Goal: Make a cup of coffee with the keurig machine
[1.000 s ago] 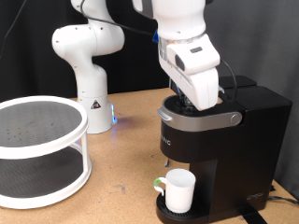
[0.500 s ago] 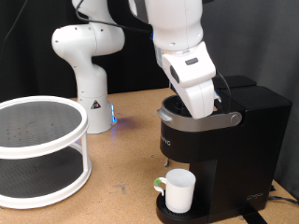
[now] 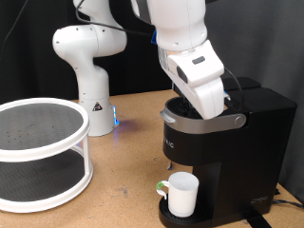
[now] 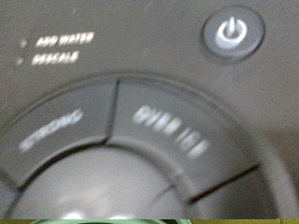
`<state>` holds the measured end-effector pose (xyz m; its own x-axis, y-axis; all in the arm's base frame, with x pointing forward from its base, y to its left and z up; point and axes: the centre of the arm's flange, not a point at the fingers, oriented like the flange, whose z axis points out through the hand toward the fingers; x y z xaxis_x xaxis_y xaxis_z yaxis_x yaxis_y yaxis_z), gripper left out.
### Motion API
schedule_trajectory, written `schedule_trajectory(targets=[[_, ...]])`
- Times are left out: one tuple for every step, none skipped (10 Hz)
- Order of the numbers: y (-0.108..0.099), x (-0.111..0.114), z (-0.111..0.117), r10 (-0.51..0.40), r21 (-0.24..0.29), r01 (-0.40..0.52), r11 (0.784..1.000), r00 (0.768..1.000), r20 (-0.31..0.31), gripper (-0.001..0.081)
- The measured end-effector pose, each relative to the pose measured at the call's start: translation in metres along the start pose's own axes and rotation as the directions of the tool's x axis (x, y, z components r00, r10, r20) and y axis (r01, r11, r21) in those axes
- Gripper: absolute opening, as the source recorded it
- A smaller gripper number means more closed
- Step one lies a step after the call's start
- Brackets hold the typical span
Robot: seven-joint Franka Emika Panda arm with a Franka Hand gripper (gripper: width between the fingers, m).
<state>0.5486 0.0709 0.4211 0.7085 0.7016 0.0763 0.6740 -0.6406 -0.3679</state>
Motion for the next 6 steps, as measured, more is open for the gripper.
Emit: schedule_trajectory(targets=[[-0.001,0.000,0.000,-0.042,-0.005,0.042,0.999,0.999,-0.027,0.0001],[-0.004,-0.001,-0.001,-0.081,-0.002,0.081,0.997,0.995,-0.051,0.0001],[-0.009,-0.003,-0.005,-0.111,0.003,0.111,0.994,0.991,-0.071,0.0001],[-0.014,-0.006,-0.013,-0.126,-0.001,0.126,0.992,0.988,-0.090,0.0001],[-0.020,-0.009,-0.023,-0.133,-0.014,0.133,0.991,0.985,-0.106,0.0001],[-0.026,-0.013,-0.035,-0.127,-0.043,0.123,0.991,0.987,-0.102,0.0001]])
